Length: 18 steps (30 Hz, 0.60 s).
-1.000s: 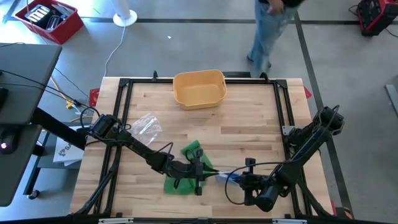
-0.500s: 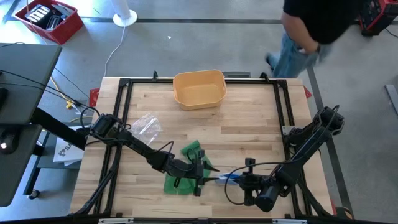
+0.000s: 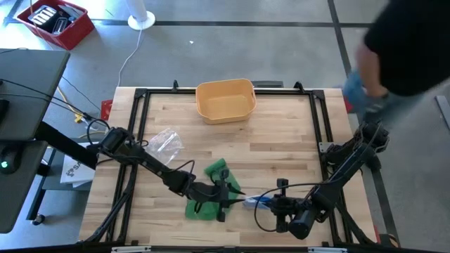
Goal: Roll bandage
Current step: Close the transparent zip bag containing the rolled blue bandage
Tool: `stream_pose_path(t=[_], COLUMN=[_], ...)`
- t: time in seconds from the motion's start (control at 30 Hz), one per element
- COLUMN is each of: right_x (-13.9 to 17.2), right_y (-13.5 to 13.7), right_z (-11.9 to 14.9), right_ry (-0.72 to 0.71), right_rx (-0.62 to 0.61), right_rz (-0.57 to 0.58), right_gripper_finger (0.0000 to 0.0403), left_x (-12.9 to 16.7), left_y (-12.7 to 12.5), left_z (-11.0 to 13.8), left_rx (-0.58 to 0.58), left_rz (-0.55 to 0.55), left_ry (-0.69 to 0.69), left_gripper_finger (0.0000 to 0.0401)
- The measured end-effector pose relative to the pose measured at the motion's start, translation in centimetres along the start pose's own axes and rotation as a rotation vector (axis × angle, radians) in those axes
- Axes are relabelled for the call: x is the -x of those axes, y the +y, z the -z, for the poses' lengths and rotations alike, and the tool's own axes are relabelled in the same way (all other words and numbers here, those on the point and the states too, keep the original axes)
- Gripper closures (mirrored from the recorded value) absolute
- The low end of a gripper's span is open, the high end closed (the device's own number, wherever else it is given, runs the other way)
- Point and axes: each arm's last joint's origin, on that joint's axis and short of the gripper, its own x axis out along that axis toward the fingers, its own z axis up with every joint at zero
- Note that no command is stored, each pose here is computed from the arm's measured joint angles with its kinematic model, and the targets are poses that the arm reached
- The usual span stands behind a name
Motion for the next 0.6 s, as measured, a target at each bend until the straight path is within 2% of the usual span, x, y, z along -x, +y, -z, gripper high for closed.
stream_pose_path(t=[0.17, 0.4, 0.5, 0.6], right_x=[0.0, 0.0, 0.4, 1.3], right_y=[0.0, -0.1, -0.3, -0.9], right_z=[0.0, 0.0, -0.2, -0.7], right_ry=[-0.002, -0.007, -0.015, -0.031], right_rx=[0.004, 0.031, 0.024, 0.005], right_rz=[-0.001, 0.014, 0.016, 0.004], right_gripper_finger=[0.0403, 0.0401, 0.0387, 0.0353], left_x=[-0.3, -0.4, -0.4, -0.3], left_y=[-0.1, -0.1, -0.1, -0.1], left_z=[0.1, 0.2, 0.3, 0.3], left_rx=[-0.027, -0.035, -0.037, -0.039], left_rz=[-0.003, 0.004, 0.004, 0.004], left_ry=[-0.042, -0.03, -0.026, -0.023], left_gripper_finger=[0.035, 0.0393, 0.0389, 0.0389])
